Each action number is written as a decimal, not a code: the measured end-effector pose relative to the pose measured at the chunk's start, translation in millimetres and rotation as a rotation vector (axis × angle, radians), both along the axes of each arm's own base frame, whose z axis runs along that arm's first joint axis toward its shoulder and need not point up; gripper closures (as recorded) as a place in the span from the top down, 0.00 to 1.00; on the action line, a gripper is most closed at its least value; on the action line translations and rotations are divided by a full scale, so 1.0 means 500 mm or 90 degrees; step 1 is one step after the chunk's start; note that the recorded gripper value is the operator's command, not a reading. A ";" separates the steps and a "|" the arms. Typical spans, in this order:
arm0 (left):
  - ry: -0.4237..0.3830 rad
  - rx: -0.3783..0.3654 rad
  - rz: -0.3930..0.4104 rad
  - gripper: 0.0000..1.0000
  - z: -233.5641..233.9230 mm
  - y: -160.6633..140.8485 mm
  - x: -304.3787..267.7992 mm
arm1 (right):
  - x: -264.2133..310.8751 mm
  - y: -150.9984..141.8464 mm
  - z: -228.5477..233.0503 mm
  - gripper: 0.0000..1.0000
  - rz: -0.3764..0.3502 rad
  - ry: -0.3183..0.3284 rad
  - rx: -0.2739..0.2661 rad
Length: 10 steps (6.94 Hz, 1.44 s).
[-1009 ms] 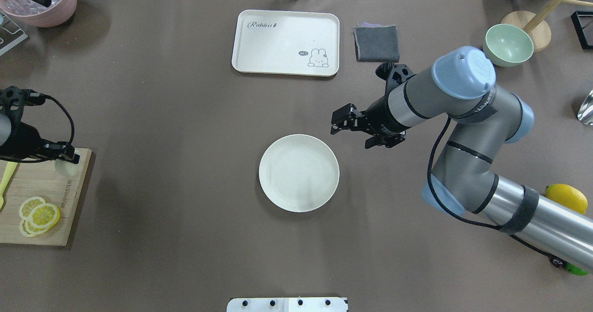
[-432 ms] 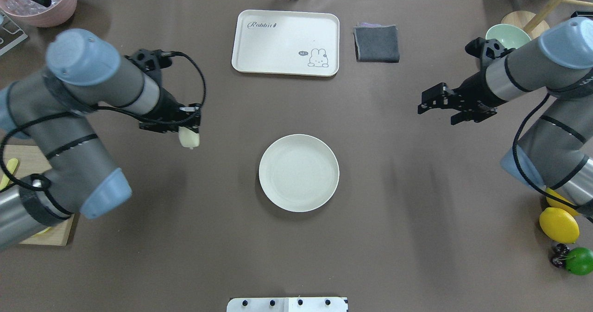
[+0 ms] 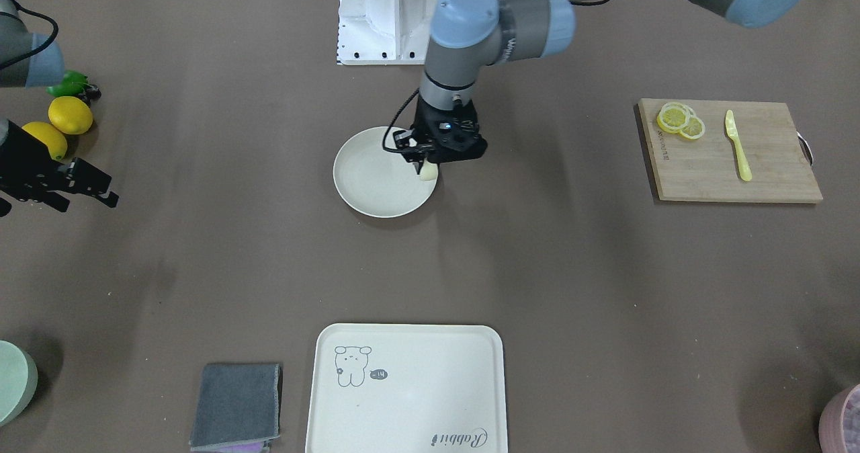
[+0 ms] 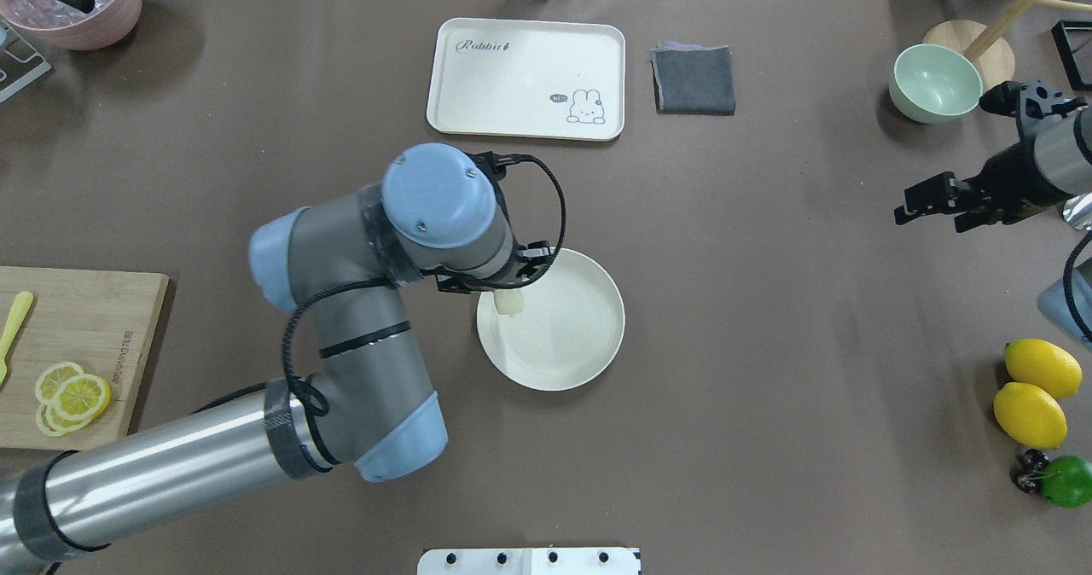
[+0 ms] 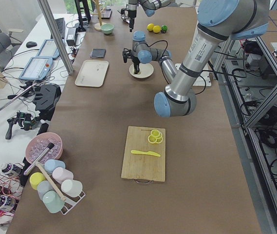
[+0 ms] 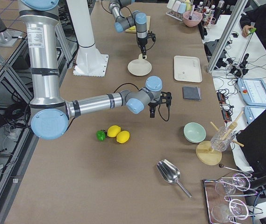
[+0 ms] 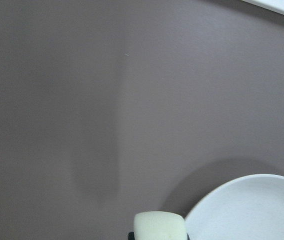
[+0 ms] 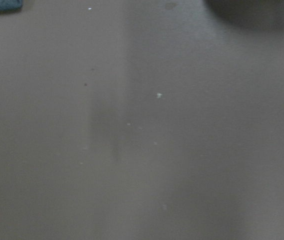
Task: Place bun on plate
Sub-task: 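Carry the pale bun with the left gripper over the white plate and lower it, then open the left gripper on the plate and withdraw both arms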
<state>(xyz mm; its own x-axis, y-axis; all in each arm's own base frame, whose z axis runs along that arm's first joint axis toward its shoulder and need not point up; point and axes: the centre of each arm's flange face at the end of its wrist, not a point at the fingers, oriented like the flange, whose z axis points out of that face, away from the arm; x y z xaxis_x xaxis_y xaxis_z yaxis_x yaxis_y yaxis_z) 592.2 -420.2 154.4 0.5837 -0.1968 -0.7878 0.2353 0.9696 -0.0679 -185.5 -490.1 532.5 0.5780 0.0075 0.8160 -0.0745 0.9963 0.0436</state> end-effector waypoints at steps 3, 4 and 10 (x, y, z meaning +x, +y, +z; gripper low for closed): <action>-0.038 0.043 0.005 0.39 -0.021 0.030 0.107 | 0.065 0.022 0.070 0.99 -0.019 0.026 0.028; -0.043 0.057 0.015 0.40 -0.008 0.035 0.118 | 0.074 0.027 0.076 0.99 -0.017 0.028 0.027; -0.007 0.090 0.026 0.98 -0.005 0.042 0.109 | 0.081 0.026 0.085 0.99 -0.014 0.031 0.019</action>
